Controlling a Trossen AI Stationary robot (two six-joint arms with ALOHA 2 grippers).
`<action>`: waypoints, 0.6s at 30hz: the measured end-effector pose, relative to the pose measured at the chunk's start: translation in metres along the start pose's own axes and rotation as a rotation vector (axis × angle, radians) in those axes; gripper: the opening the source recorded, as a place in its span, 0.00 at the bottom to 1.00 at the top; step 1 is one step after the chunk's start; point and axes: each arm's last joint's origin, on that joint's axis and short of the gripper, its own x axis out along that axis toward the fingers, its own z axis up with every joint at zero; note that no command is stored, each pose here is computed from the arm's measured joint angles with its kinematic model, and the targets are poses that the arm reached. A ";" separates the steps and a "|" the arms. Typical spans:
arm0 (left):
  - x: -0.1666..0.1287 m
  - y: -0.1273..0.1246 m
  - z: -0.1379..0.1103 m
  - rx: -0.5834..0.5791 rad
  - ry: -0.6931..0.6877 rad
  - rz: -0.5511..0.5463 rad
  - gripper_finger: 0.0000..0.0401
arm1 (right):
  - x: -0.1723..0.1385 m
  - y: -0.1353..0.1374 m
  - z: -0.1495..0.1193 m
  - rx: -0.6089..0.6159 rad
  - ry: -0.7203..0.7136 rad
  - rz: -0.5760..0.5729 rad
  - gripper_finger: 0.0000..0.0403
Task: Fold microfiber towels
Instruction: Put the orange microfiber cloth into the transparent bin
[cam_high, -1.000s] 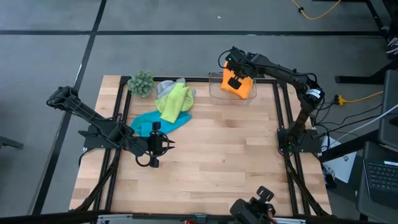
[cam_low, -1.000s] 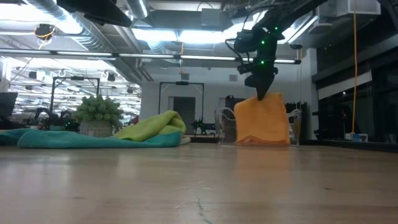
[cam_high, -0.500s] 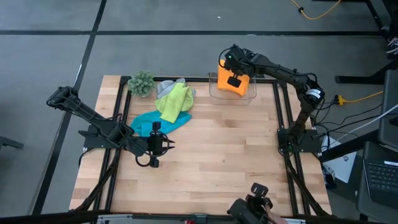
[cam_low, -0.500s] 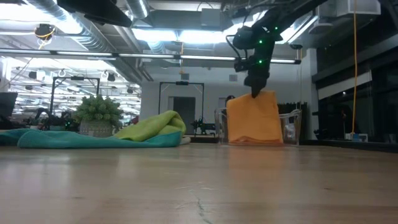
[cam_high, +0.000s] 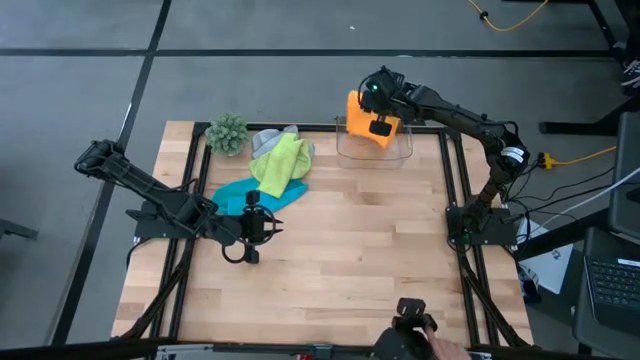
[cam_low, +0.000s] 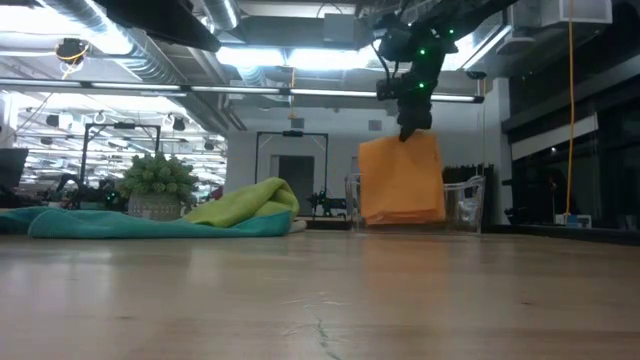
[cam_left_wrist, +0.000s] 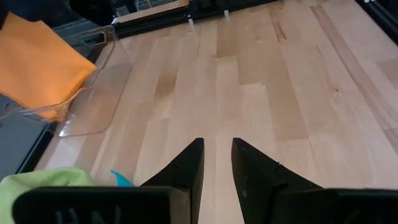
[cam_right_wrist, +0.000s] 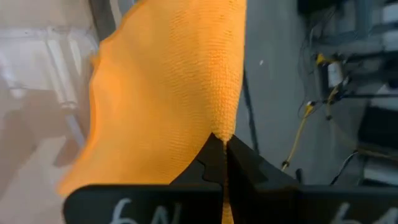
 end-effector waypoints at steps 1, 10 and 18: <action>0.000 0.000 0.000 0.000 0.000 0.000 0.18 | 0.000 -0.001 0.000 -0.019 -0.007 -0.004 0.01; 0.000 0.000 0.000 -0.001 0.000 0.000 0.18 | 0.003 -0.006 -0.003 -0.106 -0.056 0.045 0.00; 0.000 0.000 0.000 -0.001 0.000 -0.001 0.19 | 0.005 -0.014 -0.004 -0.136 -0.080 0.011 0.00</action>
